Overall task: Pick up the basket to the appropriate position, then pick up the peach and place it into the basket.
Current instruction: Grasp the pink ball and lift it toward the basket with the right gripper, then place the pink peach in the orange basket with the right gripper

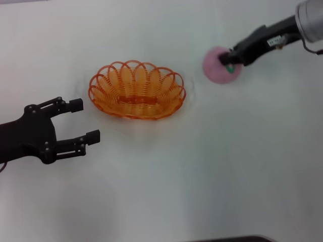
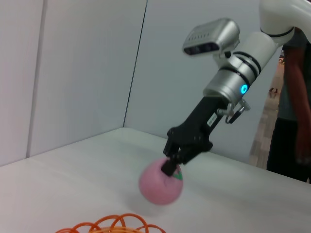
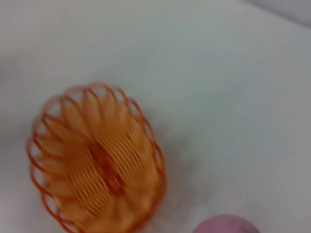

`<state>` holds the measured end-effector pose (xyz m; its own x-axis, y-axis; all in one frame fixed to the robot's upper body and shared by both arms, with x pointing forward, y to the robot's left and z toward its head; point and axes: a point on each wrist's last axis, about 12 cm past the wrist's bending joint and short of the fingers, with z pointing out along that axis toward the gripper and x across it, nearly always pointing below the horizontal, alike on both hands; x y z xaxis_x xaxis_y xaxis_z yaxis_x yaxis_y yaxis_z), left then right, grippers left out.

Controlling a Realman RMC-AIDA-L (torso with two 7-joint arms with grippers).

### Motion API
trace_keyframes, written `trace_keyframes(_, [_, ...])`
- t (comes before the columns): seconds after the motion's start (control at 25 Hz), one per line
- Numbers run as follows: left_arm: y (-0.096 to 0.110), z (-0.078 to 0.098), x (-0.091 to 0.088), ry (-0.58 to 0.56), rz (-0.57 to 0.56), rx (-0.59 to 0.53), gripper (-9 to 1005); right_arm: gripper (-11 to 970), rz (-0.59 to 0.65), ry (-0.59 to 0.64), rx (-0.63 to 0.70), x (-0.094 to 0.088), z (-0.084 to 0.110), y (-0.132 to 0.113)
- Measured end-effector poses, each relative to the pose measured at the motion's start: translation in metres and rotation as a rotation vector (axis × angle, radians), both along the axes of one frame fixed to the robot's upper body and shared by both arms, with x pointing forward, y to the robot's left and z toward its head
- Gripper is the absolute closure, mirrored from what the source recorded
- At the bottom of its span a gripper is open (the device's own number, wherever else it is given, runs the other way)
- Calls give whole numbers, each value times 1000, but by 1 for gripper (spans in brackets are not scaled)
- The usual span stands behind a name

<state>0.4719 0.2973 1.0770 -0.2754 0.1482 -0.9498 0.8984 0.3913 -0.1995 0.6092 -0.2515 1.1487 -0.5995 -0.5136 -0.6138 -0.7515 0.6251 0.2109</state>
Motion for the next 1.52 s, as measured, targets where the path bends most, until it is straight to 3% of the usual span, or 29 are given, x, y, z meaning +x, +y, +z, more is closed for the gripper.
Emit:
trace_keyframes(0.2, [0,-1,-1,2,2,-1,137,909,26,-57,155,1,15,8])
trace_keyframes(0.4, [1,0,0,0,7,-1,137,910,70,-98,227,3,13,25])
trace_keyframes(0.6, [2,0,0,-3,13,3,137,912,103,-78,310,4,-8,48])
trace_keyframes(0.8, [3,0,1,-6,20,8,137,914,112,-50,315,2,-35,68])
trace_keyframes(1.04, [2,0,2,-6,18,7,137,897,126,-40,303,-2,-53,82])
trace_keyframes(1.52, [1,-1,1,1,17,5,137,450,126,-36,330,-6,-56,82])
